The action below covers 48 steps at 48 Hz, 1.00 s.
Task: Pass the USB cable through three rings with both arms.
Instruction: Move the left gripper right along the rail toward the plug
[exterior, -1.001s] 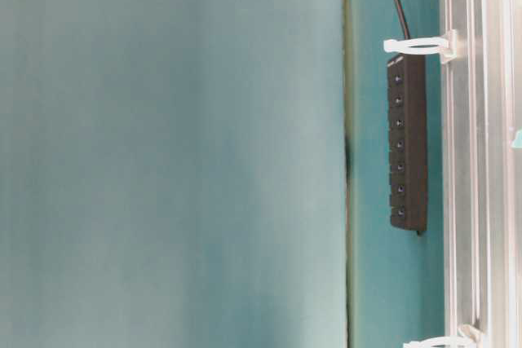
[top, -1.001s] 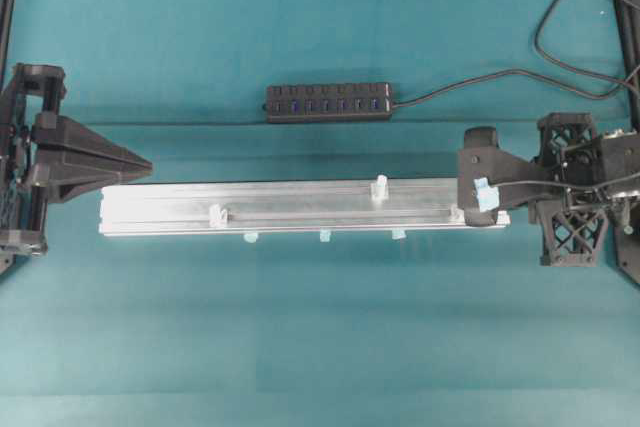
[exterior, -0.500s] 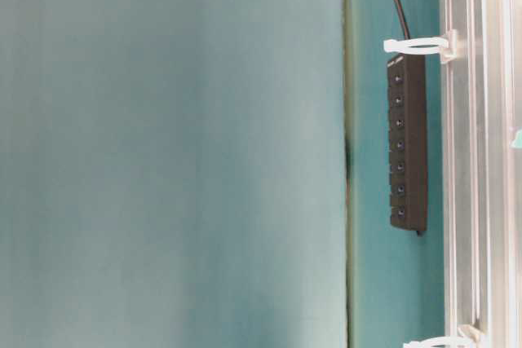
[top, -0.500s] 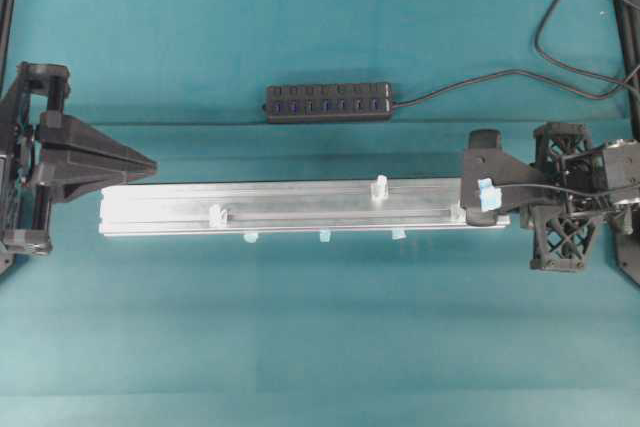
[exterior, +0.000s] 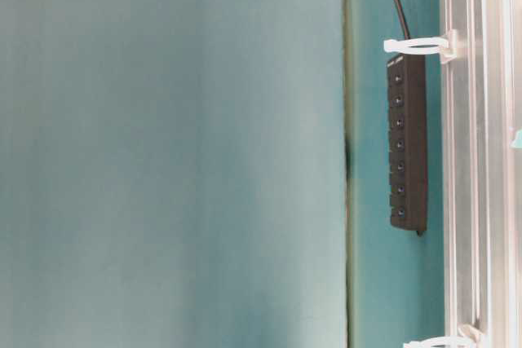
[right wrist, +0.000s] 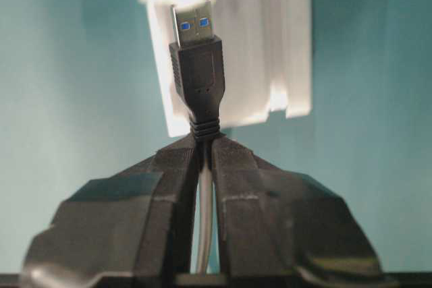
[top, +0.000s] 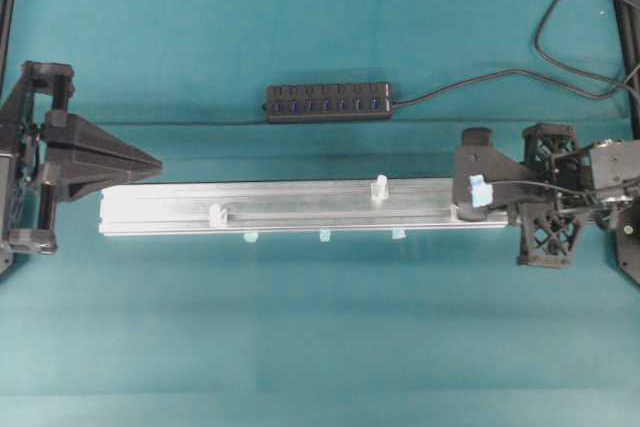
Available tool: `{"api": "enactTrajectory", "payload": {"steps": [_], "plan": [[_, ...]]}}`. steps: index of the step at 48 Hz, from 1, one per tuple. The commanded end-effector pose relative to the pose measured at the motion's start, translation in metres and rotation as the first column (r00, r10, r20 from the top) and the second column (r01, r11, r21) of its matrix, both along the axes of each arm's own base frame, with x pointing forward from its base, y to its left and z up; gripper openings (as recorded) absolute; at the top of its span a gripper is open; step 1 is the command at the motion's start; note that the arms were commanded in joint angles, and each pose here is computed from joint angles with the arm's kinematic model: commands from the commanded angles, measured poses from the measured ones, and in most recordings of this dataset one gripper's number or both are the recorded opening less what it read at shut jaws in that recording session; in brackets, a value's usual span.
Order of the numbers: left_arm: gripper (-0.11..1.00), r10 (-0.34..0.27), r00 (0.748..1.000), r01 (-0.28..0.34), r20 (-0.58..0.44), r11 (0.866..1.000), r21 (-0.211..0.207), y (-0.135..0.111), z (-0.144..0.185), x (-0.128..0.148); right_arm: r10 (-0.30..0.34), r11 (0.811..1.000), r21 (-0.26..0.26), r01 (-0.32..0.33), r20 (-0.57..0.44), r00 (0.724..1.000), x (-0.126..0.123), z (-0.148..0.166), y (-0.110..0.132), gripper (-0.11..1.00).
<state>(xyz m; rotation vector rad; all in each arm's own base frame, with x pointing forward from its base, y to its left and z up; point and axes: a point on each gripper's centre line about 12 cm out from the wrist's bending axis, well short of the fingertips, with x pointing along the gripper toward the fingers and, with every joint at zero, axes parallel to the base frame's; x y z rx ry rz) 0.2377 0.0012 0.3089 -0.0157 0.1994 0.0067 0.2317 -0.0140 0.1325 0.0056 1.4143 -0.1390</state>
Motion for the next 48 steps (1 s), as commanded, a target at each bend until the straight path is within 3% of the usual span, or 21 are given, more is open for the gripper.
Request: {"api": "enactTrajectory", "payload": {"steps": [1, 22, 48], "plan": [[0.02, 0.001, 0.999, -0.001, 0.035, 1.0, 0.003, 0.0, 0.013, 0.003, -0.005, 1.0, -0.001, 0.005, 0.034, 0.999, 0.01, 0.002, -0.001, -0.06], [0.02, 0.033, 0.999, -0.033, 0.034, 0.999, 0.005, 0.008, 0.015, 0.009, -0.008, 1.0, 0.016, 0.006, 0.126, 0.992, 0.019, 0.002, 0.001, -0.06], [0.02, 0.035, 0.997, -0.034, -0.066, 0.999, 0.005, 0.012, -0.002, 0.076, -0.004, 1.0, 0.03, -0.003, 0.219, 0.976, 0.017, 0.002, 0.004, -0.06]]}}
